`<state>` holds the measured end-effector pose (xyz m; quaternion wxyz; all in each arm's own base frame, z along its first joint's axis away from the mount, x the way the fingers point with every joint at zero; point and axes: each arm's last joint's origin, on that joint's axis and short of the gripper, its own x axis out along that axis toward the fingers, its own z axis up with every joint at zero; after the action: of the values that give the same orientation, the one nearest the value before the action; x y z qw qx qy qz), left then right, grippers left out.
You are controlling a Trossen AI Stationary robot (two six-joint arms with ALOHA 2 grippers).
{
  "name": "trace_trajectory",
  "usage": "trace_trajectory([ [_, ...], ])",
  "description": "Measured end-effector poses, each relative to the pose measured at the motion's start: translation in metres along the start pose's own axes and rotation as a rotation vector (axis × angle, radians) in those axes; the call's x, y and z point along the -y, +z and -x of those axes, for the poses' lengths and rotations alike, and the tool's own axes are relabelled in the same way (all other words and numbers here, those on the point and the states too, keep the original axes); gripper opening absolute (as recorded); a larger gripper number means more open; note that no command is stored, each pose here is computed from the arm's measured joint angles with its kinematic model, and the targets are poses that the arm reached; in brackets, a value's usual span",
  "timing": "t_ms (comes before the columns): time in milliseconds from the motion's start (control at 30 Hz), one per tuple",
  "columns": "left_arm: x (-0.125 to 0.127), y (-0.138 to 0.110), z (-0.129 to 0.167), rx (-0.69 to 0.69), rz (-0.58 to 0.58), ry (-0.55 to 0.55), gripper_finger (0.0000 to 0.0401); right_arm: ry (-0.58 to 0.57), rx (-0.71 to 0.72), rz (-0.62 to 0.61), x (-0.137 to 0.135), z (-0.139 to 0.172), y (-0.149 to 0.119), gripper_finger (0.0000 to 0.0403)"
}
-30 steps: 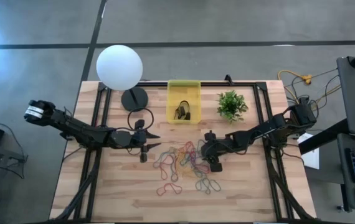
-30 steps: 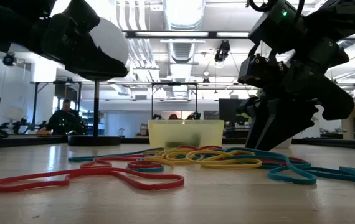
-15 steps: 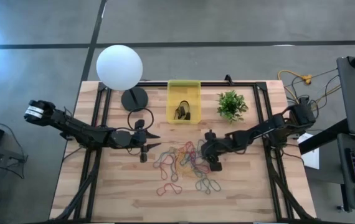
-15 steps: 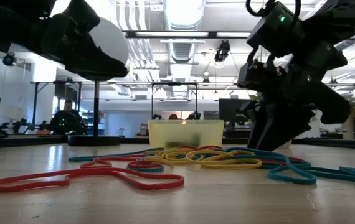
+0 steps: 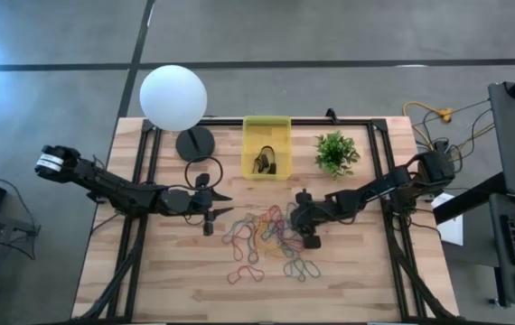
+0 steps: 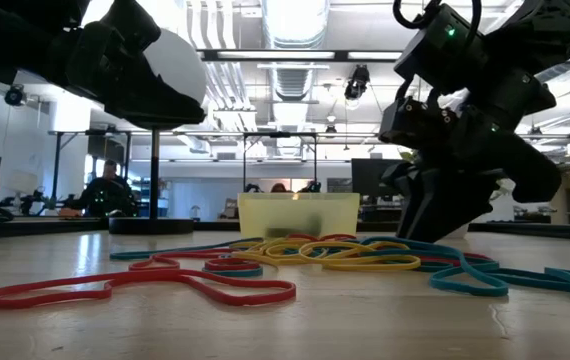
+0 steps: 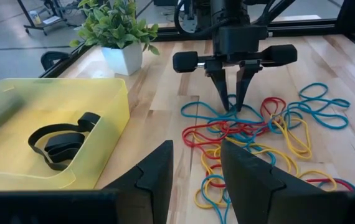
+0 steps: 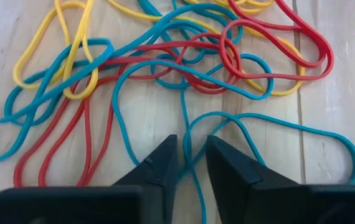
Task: Pick and place rubber bands into bin
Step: Put the blue rubber band into the yellow bin
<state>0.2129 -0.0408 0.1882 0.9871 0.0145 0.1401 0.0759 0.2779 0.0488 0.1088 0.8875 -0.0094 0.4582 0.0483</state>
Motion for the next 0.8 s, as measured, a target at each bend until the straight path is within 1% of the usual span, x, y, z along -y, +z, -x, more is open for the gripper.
trace_trajectory([
  [133,0.0,0.0,0.0,0.0,0.001,0.0,0.0118,0.002,0.003,0.031,0.0,0.001,0.0,0.0019],
  [167,0.0,0.0,0.0,0.0,0.002,0.0,0.0118,0.001,0.003,0.034,0.0,0.001,0.001,0.0014],
  [533,0.0,0.0,0.0,0.0,0.004,0.0,0.0118,0.001,0.019,0.033,0.0,0.005,0.003,0.0008],
  [633,0.0,0.0,0.0,0.0,0.005,0.0,0.0118,0.005,0.058,0.037,-0.001,0.013,0.008,0.0008],
  [800,0.0,0.0,0.0,0.0,0.005,0.0,0.0118,0.009,0.137,0.054,-0.001,0.037,0.018,0.0008],
])
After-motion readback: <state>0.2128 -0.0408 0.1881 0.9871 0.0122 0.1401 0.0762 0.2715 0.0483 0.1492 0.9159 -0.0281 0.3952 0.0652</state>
